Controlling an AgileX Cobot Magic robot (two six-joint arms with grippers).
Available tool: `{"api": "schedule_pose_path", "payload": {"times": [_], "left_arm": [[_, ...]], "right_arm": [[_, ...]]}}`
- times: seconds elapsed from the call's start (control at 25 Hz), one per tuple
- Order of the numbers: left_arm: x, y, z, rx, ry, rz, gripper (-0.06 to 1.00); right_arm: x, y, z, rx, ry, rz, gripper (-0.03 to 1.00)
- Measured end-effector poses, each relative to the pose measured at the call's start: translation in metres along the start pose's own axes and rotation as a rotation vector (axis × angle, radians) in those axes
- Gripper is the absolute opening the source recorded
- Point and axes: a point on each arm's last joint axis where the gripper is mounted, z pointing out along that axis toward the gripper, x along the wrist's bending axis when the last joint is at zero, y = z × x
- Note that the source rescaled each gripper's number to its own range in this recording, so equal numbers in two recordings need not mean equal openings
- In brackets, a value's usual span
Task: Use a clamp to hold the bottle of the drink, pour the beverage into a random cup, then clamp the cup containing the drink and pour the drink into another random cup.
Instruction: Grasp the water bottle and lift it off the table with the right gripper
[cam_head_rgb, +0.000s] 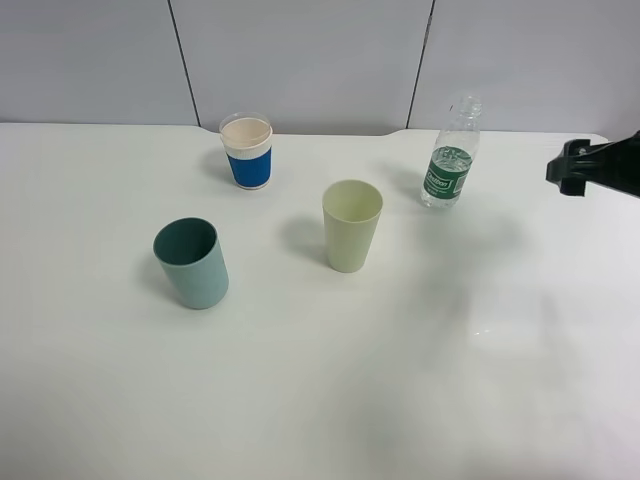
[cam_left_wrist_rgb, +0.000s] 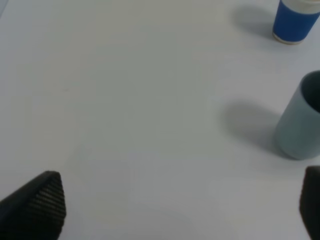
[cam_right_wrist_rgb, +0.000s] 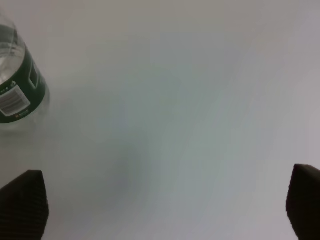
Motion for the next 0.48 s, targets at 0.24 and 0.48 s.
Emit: {"api": "schedule_pose_path", "payload": {"times": [0.24, 0.48], "left_arm": [[0.0, 0.0, 0.0, 0.0, 0.0, 0.0, 0.83], [0.0, 0.0, 0.0, 0.0, 0.0, 0.0, 0.83]], "right_arm": [[0.005, -0.008, 0.026, -0.007, 0.042, -0.109, 0.89], [0.014, -0.018, 0.05, -0.023, 0.127, -0.105, 0.89]]}}
